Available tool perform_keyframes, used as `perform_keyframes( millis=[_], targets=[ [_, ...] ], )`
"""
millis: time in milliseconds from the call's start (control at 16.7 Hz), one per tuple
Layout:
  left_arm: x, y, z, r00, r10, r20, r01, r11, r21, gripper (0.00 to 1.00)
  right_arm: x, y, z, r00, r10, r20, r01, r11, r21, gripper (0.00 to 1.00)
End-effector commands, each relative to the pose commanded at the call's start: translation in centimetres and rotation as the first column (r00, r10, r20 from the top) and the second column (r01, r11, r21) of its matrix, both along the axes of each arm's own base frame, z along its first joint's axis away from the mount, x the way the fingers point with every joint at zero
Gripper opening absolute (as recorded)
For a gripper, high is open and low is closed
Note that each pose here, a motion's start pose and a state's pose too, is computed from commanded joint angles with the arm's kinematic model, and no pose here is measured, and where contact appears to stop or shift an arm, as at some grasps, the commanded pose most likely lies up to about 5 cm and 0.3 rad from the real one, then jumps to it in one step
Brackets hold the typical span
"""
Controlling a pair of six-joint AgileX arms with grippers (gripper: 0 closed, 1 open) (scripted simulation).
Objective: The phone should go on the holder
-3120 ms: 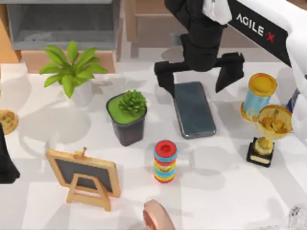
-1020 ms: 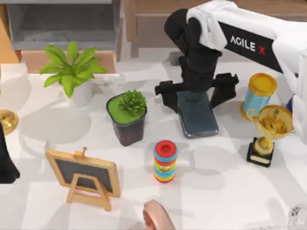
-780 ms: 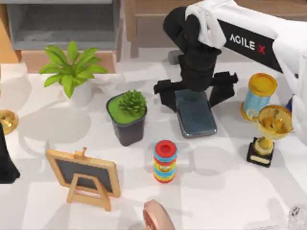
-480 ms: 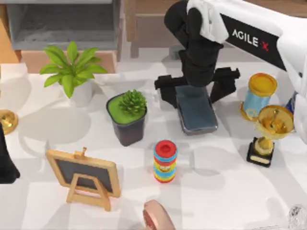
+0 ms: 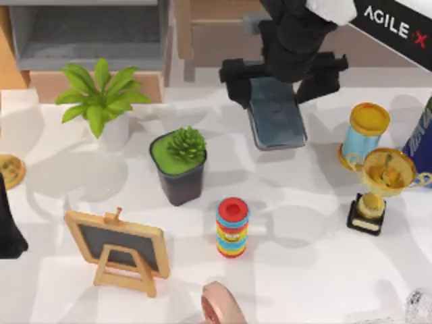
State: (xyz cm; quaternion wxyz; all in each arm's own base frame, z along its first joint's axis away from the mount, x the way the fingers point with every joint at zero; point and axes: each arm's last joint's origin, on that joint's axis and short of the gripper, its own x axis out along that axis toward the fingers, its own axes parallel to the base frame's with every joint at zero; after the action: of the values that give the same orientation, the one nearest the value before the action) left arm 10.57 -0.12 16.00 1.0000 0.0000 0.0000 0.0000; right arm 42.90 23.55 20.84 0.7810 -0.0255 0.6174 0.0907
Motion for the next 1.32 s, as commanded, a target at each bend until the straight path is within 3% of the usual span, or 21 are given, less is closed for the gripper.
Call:
perform_keyframes(
  millis=[360,660,960,1320],
  targets=[
    [0.0,0.0,0.0,1.0,0.0,0.0,0.0,1.0,0.0,1.0,0.0,-8.4,9.4,0.947,-0.082,0.311,0.046,0.992,0.119,0.0],
    [0.0,0.0,0.0,1.0,0.0,0.0,0.0,1.0,0.0,1.0,-0.4,-19.7,13.0,0.82,-0.197,0.538,0.145,0.98,0.137,0.0],
    [0.0,0.0,0.0,1.0,0.0,0.0,0.0,1.0,0.0,1.0,-3.2,-31.1,11.8,0.713,-0.259,0.652,0.262,0.96,0.095,0.0],
    [0.0,0.0,0.0,1.0,0.0,0.0,0.0,1.0,0.0,1.0,-9.7,-40.6,6.7,0.668,-0.282,0.689,0.336,0.94,0.059,0.0]
  ],
)
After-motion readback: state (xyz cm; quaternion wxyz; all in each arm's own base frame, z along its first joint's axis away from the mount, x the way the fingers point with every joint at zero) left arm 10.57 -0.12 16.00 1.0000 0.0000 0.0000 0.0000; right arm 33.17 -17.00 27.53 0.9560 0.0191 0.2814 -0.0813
